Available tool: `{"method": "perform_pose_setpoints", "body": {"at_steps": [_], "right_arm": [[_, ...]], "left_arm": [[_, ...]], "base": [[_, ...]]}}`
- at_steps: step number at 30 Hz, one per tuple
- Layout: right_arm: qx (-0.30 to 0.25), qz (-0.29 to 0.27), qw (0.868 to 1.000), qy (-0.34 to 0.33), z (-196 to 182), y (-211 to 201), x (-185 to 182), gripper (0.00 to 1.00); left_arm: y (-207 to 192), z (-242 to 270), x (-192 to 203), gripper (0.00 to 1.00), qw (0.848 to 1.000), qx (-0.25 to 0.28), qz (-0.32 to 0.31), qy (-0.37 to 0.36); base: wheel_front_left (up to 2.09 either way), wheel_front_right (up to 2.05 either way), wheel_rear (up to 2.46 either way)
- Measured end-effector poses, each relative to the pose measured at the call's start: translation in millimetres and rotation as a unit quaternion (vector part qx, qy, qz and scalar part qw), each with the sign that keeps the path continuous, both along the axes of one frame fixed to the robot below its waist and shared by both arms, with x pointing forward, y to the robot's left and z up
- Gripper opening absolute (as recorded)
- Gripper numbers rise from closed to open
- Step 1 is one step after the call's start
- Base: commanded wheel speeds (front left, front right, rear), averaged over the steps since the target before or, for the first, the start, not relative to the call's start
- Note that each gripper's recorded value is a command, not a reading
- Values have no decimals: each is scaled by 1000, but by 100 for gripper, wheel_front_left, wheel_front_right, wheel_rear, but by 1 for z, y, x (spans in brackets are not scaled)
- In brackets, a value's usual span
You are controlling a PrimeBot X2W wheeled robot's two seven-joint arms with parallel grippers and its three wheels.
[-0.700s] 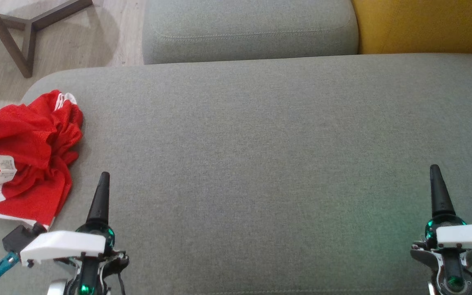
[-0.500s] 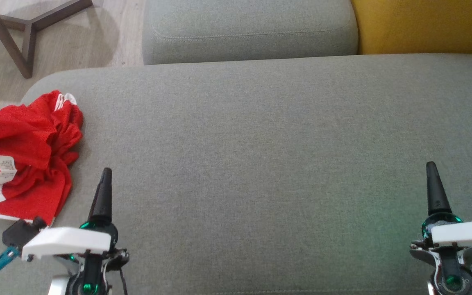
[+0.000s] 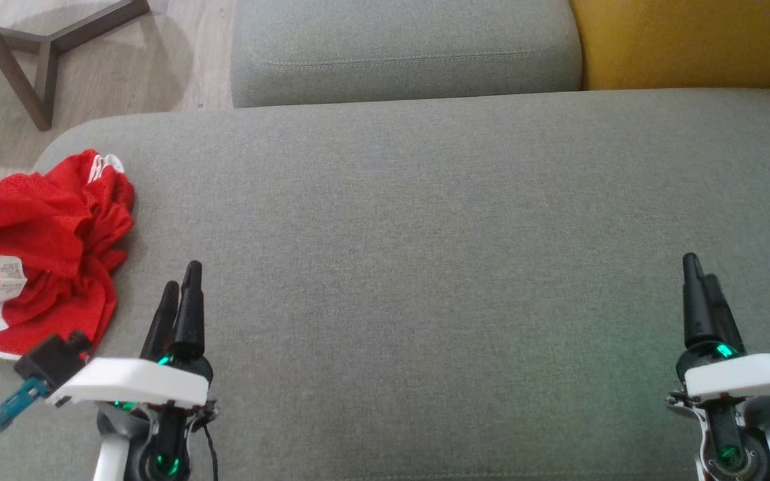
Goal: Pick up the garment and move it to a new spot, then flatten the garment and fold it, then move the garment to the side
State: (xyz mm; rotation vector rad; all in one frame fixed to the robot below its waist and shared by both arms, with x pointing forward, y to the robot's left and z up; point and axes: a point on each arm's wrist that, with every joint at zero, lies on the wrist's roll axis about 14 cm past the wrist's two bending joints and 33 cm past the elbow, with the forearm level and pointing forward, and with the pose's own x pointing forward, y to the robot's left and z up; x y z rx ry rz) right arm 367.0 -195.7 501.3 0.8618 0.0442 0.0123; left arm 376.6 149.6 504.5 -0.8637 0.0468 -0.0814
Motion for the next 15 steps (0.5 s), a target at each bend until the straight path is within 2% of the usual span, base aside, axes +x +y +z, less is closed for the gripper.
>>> {"method": "perform_pose_setpoints", "body": {"at_steps": [15], "right_arm": [[-108,26,994,-12,7,11,0,100]], "left_arm": [[-7,4,2,100,994,110,-9,-20]], "base": [[0,0,0]]}}
